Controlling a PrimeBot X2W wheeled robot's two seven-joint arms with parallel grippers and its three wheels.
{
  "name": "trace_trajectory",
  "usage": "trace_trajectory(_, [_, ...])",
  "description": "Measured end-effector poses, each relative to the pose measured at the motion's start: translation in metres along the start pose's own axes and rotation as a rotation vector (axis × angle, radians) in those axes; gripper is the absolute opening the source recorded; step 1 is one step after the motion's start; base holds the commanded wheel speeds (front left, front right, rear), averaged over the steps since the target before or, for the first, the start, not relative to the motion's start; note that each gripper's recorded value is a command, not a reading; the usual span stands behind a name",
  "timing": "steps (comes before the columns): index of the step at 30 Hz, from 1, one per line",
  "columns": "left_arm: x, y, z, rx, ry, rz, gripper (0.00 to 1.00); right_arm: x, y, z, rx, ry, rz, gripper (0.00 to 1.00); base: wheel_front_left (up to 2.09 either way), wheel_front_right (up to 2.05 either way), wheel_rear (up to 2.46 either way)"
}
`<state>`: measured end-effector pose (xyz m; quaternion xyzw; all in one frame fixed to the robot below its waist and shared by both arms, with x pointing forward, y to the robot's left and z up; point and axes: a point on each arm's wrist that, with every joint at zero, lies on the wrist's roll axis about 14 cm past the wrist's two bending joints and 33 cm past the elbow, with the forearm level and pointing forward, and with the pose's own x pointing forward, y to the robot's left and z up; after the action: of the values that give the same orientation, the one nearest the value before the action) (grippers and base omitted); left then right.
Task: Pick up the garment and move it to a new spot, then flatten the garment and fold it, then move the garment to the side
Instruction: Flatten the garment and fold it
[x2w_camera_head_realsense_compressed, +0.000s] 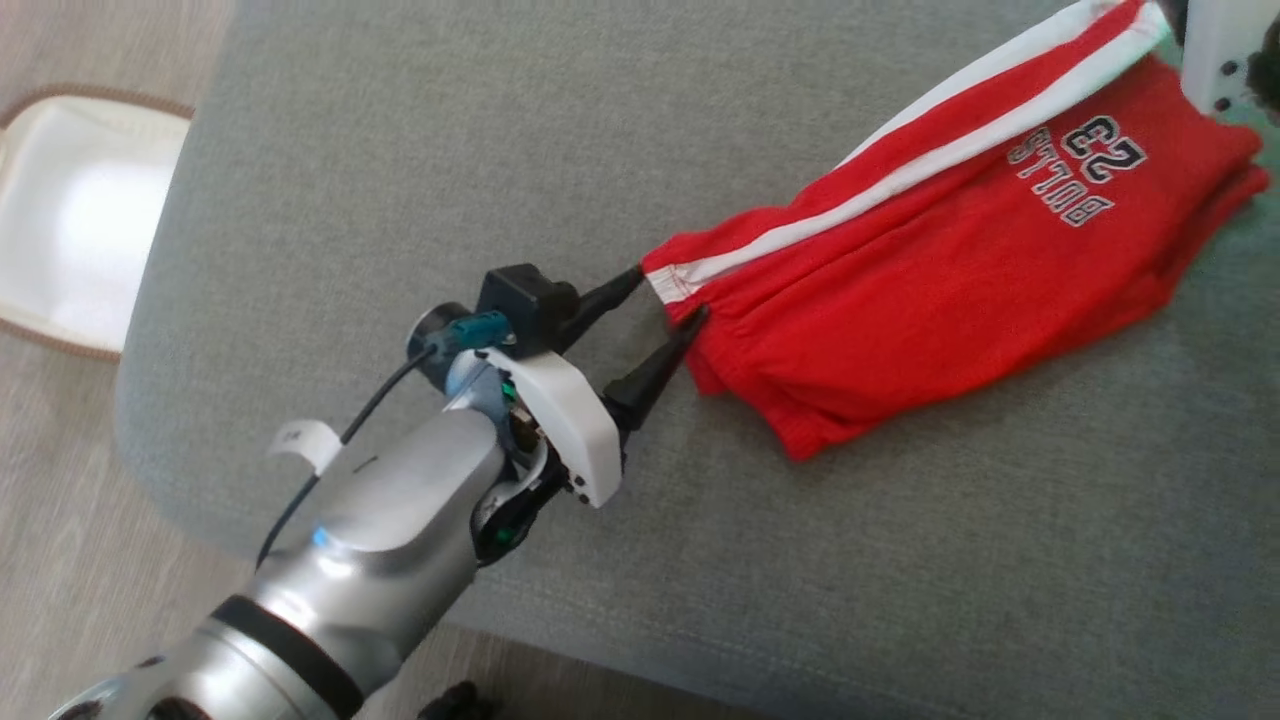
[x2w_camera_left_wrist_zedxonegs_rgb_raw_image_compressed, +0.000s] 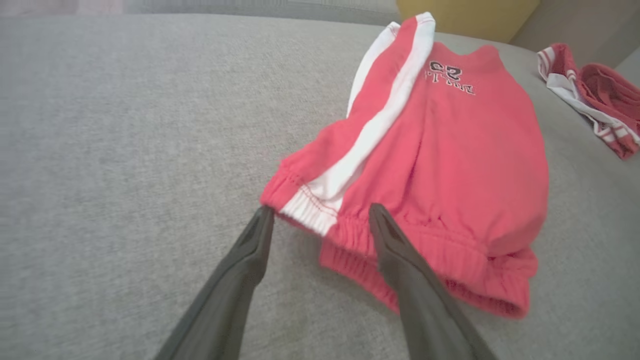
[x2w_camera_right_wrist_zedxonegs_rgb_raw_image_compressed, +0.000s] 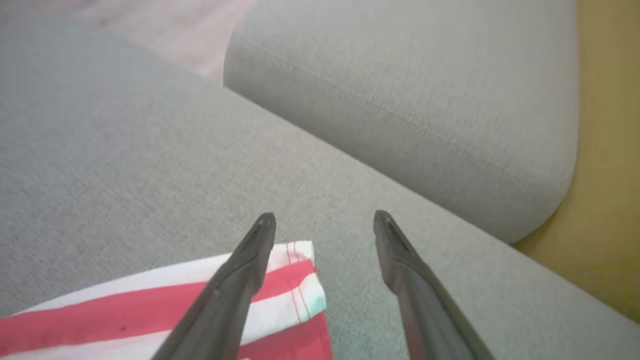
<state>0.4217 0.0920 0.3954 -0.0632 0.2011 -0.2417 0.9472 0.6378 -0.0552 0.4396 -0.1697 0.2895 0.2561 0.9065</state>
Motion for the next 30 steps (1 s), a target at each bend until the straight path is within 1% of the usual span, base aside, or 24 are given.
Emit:
trace_trajectory(3, [-0.001,0.005,0.011,0.005,-0.032,0.025,1.00,-0.015,-0.004,0.024,0.029,-0.136,-0.008,1.00,0.00,0.00,0.00])
trace_trajectory(4, [-0.003,0.013,0.022,0.012,-0.067,0.059,1.00,-0.027,-0.001,0.039,0.044,-0.225,-0.003,1.00,0.00,0.00,0.00])
trace_trajectory(8, [-0.011,0.026,0.047,-0.007,-0.151,0.133,1.00,-0.055,0.007,0.049,0.086,-0.372,0.006,1.00,0.00,0.00,0.00])
trace_trajectory(9, [-0.011,0.026,0.047,-0.007,-0.151,0.133,1.00,-0.055,0.007,0.049,0.086,-0.372,0.006,1.00,0.00,0.00,0.00])
trace_trajectory(12, [-0.020,0.027,0.069,-0.043,-0.242,0.175,1.00,-0.078,0.002,0.041,0.111,-0.452,-0.023,1.00,0.00,0.00,0.00])
trace_trajectory(15, [-0.033,0.033,0.100,-0.062,-0.364,0.237,1.00,-0.103,-0.005,0.033,0.144,-0.536,-0.062,1.00,0.00,0.00,0.00])
trace_trajectory(19, [-0.056,0.037,0.133,-0.112,-0.518,0.299,1.00,-0.134,-0.006,0.022,0.190,-0.632,-0.103,1.00,0.00,0.00,0.00])
trace_trajectory(24, [-0.076,0.029,0.138,-0.145,-0.603,0.333,1.00,-0.167,-0.003,-0.007,0.224,-0.670,-0.162,1.00,0.00,0.00,0.00])
trace_trajectory(26, [-0.080,0.023,0.135,-0.145,-0.612,0.331,1.00,-0.177,0.003,-0.019,0.229,-0.674,-0.176,1.00,0.00,0.00,0.00])
trace_trajectory(30, [-0.083,0.005,0.125,-0.123,-0.604,0.294,1.00,-0.199,0.012,-0.044,0.285,-0.684,-0.219,1.00,0.00,0.00,0.00])
